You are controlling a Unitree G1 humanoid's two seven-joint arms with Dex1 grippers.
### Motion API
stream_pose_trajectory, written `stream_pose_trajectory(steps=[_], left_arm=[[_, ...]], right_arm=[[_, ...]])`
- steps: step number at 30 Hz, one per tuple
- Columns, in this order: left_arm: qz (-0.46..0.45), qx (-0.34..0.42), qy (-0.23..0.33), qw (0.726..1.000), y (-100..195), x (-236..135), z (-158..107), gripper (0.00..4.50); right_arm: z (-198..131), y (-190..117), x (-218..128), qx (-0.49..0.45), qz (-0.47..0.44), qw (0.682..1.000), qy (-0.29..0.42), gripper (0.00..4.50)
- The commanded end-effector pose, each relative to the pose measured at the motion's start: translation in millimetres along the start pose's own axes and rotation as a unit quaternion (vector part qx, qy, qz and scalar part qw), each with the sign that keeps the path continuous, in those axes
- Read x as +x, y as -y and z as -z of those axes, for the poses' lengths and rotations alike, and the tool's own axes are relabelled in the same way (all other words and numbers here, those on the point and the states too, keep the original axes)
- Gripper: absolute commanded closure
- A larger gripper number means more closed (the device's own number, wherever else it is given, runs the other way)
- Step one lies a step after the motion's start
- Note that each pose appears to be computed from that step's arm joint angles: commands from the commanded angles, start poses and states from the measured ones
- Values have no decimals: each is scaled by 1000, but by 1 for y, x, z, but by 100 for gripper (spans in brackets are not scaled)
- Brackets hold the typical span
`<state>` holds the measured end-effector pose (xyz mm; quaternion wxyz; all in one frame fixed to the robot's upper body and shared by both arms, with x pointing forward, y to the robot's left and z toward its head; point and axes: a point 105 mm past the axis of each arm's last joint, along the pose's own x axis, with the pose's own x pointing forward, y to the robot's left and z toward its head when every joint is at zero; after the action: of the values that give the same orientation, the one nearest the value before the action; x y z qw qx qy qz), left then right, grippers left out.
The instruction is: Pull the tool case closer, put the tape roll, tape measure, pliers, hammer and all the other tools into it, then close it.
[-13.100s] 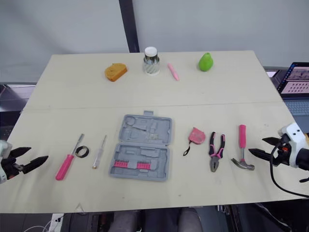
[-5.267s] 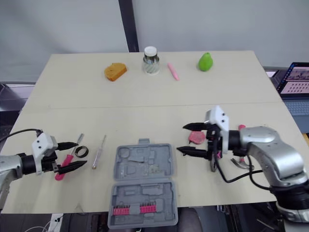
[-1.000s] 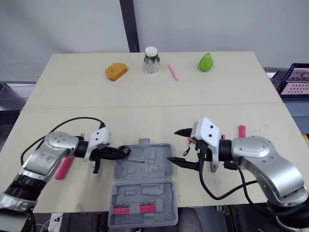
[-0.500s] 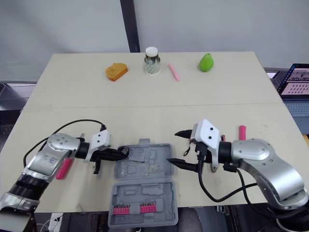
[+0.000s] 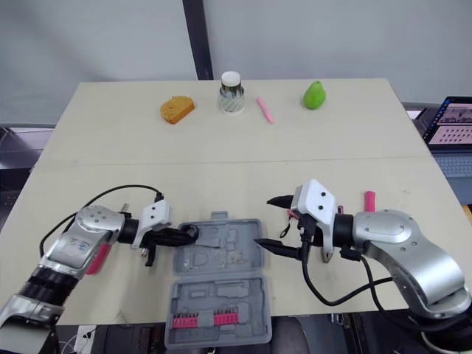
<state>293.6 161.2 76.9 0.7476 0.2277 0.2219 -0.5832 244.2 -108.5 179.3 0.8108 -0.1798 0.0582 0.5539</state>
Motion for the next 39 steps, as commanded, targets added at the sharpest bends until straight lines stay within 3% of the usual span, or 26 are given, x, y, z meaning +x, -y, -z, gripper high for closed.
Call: stream_pose_trajectory(steps=[1, 12, 15, 18, 27, 29, 33, 37, 39], left_arm=[[2, 6, 0, 1000, 1, 0, -1, 446], [-12, 17, -3, 1000, -5, 1, -3, 446], [-2, 20, -2, 1000, -2, 1, -5, 342], [11, 20, -2, 1000, 4, -1, -6, 191], [10, 18, 9, 1000, 7, -24, -27, 191], [-15, 17, 30, 999, 0, -31, -34, 191], [-87, -6, 122, 989, -13, -32, -42, 191], [-125, -24, 150, 980, -10, -21, -25, 191], [-137, -37, 160, 977, -9, -17, -20, 273]], right_arm=[[-12, -4, 0, -19, -2, 1000, 16, 0], [-13, -4, 1, -17, 0, 1000, 19, 0], [-13, -4, 1, -17, -1, 1000, 19, 0], [-13, -5, 1, -16, -1, 1000, 19, 0], [-15, -7, 1, -11, -3, 1000, 25, 0], [-16, -7, 0, -10, -2, 999, 30, 0], [-17, -6, 0, -9, 4, 999, 39, 0], [-16, -5, -1, -8, 5, 999, 37, 0], [-16, -4, -2, -8, 5, 999, 36, 0]])
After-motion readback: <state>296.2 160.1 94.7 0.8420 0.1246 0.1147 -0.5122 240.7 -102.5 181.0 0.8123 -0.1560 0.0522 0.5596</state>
